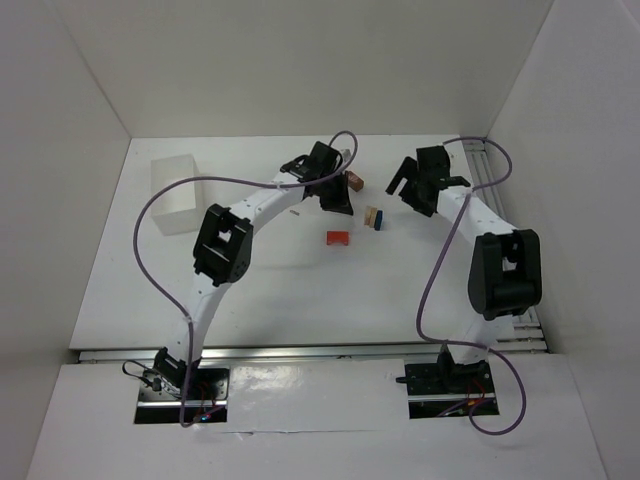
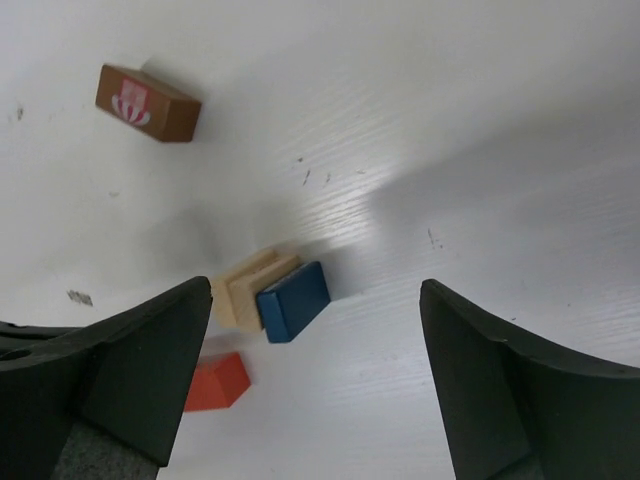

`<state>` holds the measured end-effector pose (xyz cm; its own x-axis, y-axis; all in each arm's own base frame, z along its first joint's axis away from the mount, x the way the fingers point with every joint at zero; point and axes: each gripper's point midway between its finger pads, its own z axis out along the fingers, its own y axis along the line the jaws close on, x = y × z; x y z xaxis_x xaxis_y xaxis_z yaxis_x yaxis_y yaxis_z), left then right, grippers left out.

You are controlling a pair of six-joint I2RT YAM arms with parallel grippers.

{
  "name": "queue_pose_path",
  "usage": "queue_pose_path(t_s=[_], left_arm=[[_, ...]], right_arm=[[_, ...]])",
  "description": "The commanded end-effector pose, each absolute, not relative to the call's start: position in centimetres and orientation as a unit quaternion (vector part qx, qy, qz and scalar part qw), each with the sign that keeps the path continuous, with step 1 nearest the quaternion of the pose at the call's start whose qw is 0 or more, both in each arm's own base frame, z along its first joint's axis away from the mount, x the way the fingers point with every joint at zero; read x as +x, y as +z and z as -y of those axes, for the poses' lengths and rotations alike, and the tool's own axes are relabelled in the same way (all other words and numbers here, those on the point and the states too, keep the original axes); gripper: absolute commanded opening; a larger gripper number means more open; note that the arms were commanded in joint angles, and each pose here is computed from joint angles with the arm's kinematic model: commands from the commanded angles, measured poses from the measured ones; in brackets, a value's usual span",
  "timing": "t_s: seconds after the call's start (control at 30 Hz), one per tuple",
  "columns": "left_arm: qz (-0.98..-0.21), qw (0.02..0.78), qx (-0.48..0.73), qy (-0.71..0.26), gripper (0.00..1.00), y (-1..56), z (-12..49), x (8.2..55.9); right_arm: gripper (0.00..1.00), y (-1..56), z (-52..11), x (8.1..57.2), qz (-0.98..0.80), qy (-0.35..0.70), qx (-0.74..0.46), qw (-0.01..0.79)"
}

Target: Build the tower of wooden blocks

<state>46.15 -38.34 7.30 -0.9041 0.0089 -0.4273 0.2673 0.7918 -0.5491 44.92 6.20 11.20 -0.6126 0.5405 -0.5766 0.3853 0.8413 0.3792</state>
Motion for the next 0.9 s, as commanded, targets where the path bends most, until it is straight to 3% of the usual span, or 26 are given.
queue_pose_path(t_s=[0.0,0.07,0.43,0.87], left_arm=[[-0.908,0.256,0.082,-0.321,0.00,13.2,36.7,46.7],[-0.909,0.261,0.074,-0.316,0.00,13.7,35.6,46.5],[-0.922,0.275,0.030,-0.271,0.00,13.5,29.4,46.2],[-0.929,0.265,0.017,-0.258,0.00,12.2,28.0,45.7]], right_arm=[[0.93,13.8,-7.6,44.3,-0.897,0.093,0.230,0.365],[1.00,14.7,-8.9,44.4,-0.899,0.099,0.212,0.371],[1.00,11.7,-11.4,44.2,-0.922,0.050,0.181,0.338],[1.00,9.5,-12.9,44.7,-0.933,0.042,0.163,0.317]])
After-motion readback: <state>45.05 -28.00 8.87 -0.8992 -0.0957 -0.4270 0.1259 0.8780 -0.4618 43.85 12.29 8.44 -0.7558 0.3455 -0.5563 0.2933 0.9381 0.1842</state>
